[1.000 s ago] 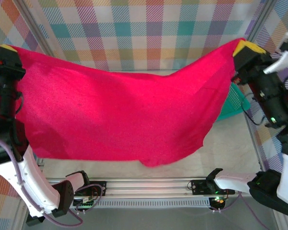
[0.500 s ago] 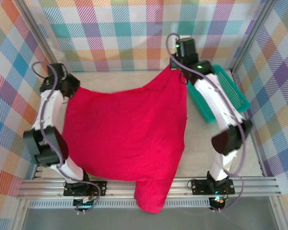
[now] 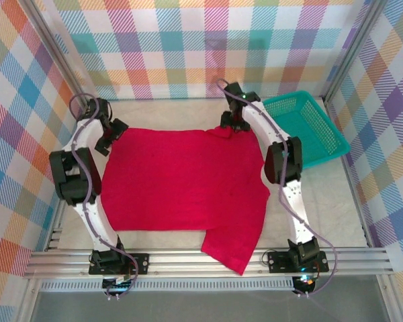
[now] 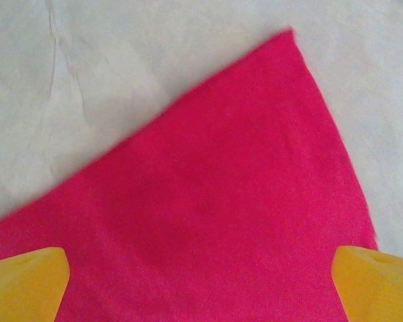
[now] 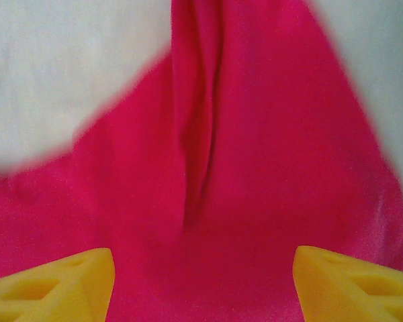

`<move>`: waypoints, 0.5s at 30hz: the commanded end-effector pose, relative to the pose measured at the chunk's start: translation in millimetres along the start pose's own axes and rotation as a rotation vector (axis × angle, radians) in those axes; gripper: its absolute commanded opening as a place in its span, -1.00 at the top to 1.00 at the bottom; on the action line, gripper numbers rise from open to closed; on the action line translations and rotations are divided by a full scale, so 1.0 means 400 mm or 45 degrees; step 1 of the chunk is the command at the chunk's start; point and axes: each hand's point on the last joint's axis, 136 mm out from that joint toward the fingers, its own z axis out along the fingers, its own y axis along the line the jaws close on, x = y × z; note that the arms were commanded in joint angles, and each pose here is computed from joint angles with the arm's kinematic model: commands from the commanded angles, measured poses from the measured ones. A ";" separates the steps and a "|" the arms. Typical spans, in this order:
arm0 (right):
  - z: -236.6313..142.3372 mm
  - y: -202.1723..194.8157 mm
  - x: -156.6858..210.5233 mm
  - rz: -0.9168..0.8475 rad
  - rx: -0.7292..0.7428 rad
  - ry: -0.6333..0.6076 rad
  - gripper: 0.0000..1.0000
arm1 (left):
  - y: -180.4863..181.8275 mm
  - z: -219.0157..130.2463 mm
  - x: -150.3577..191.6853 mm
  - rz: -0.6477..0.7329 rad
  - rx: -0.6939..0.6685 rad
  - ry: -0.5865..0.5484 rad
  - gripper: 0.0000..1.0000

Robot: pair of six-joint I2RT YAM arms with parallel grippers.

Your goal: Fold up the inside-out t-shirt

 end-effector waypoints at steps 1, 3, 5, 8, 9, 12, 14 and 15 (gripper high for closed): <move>-0.108 0.101 0.035 0.070 -0.262 -0.109 -0.35 | -0.042 -0.035 0.099 0.064 0.134 0.047 -1.00; -0.090 0.086 0.053 0.100 -0.261 -0.115 -0.26 | -0.038 -0.011 0.159 0.071 0.168 0.131 -1.00; -0.068 0.076 0.051 0.118 -0.255 -0.117 -0.21 | -0.020 0.010 0.195 0.066 0.160 0.187 -1.00; -0.032 0.074 0.028 0.151 -0.283 -0.102 -0.15 | 0.020 0.032 0.216 0.085 0.108 0.195 -1.00; -0.015 0.071 0.019 0.163 -0.281 -0.097 -0.13 | 0.034 0.038 0.218 0.095 0.084 0.193 -1.00; 0.035 0.047 -0.005 0.205 -0.232 -0.065 -0.11 | 0.065 0.051 0.230 0.118 0.035 0.213 -1.00; 0.062 0.036 -0.013 0.219 -0.208 -0.040 -0.11 | 0.075 0.058 0.236 0.121 0.035 0.227 -1.00; 0.073 0.036 -0.014 0.221 -0.205 -0.030 -0.11 | 0.078 0.059 0.239 0.118 0.034 0.234 -1.00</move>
